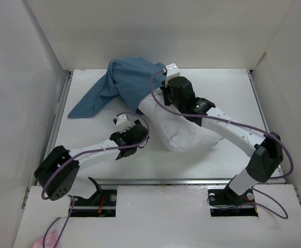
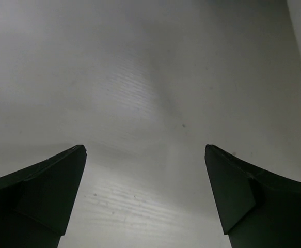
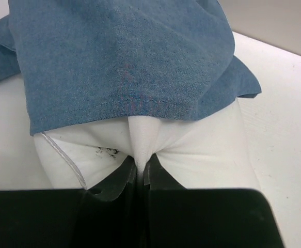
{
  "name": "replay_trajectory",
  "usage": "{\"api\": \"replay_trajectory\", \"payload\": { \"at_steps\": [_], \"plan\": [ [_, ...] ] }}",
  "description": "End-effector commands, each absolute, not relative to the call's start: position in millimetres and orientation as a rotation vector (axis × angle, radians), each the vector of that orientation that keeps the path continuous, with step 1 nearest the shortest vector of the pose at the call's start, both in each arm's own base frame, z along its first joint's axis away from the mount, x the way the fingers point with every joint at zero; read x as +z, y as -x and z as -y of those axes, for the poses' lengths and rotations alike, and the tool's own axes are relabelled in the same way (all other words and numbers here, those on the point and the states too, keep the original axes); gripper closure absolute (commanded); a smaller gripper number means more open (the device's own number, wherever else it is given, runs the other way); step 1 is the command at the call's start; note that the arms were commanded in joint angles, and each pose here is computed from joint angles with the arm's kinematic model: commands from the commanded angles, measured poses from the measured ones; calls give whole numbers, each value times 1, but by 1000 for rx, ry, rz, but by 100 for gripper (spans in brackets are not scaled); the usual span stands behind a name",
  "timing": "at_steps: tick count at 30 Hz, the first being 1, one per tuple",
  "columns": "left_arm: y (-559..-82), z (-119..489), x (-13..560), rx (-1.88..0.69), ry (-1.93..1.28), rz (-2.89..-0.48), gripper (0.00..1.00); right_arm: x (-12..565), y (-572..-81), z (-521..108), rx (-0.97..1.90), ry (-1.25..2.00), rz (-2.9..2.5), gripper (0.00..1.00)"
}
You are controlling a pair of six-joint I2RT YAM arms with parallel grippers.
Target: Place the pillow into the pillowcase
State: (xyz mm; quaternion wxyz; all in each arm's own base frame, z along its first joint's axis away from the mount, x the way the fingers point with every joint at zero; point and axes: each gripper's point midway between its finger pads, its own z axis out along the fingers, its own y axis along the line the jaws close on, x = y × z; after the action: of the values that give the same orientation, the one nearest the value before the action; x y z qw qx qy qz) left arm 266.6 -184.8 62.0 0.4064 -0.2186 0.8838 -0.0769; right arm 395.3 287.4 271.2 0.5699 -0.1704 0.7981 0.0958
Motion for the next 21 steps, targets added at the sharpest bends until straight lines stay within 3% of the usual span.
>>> {"api": "replay_trajectory", "payload": {
  "at_steps": [1, 8, 14, 21],
  "plan": [
    [-295, 162, 83, -211, 813, -1977, 0, 386, -396, -277, 344, 219, -1632, 100],
    [-334, 169, 139, -502, 635, -1612, 0, 417, -388, -277, 405, 231, -1621, 100],
    [-359, 221, 136, -606, 395, -1655, 0, 440, -389, -286, 469, 199, -1624, 100],
    [-353, 244, 136, -704, 254, -1651, 0, 445, -398, -283, 444, 160, -1645, 100]
  ]
}}
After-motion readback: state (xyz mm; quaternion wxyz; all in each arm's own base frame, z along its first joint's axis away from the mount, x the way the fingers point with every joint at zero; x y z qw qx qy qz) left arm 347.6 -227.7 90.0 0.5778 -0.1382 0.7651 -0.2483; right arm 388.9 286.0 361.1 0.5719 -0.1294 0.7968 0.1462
